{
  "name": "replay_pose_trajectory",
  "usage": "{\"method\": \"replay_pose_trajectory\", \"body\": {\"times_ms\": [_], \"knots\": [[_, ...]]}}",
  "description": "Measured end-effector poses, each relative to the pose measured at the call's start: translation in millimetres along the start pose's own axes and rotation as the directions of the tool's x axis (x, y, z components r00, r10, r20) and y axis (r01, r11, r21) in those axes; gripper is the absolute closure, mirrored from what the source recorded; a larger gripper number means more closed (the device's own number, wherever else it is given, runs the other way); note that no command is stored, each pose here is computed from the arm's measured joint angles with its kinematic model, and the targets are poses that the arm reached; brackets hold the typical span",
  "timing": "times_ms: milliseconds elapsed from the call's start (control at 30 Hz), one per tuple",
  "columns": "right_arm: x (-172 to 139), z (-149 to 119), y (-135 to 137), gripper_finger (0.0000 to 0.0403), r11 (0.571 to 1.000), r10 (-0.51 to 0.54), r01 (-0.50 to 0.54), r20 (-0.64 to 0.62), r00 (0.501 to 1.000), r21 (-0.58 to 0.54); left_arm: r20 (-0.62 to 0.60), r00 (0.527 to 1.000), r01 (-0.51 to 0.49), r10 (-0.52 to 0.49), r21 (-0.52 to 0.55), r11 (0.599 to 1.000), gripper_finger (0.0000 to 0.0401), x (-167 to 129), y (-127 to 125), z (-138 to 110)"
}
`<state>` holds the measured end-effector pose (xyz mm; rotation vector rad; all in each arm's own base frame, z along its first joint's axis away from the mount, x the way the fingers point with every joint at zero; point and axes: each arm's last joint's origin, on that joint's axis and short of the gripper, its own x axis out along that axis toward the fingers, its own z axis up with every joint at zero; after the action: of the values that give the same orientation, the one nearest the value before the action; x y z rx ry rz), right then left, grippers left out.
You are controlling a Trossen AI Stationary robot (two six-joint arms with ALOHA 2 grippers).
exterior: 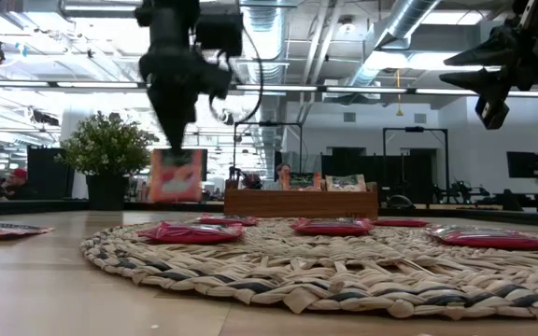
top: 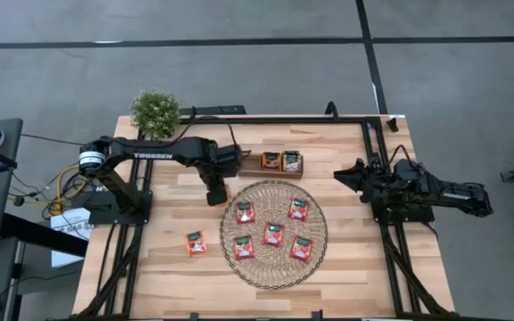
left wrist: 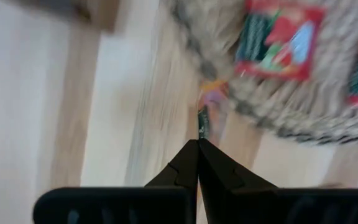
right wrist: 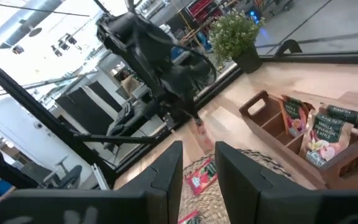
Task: Pick & Place Tea
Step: Put the pink tea bag into the middle section of the wooden organizer
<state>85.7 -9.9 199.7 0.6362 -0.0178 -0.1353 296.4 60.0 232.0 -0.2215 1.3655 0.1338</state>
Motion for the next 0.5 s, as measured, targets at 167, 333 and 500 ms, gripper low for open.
{"method": "replay_pose_trajectory", "body": {"times_ms": [167, 333, 500], "knots": [[0.0, 0.4, -0.5, 0.0316, 0.999, -0.016, 0.017, 0.012, 1.0, -0.04, 0.08, 0.997, -0.01, 0.007, 0.044, 0.999, 0.0401, -25.7, -13.3, 15.2], [-0.3, 2.6, -3.4, 0.0316, 0.991, -0.117, 0.123, 0.087, 0.989, -0.062, 0.162, 0.986, -0.042, 0.026, 0.097, 0.994, 0.0401, -47.1, -29.4, 25.8], [-0.5, 3.3, -4.4, 0.0316, 0.985, -0.152, 0.16, 0.113, 0.982, -0.059, 0.287, 0.955, -0.121, 0.074, 0.15, 0.981, 0.0401, -60.5, -40.8, 37.4]]}}
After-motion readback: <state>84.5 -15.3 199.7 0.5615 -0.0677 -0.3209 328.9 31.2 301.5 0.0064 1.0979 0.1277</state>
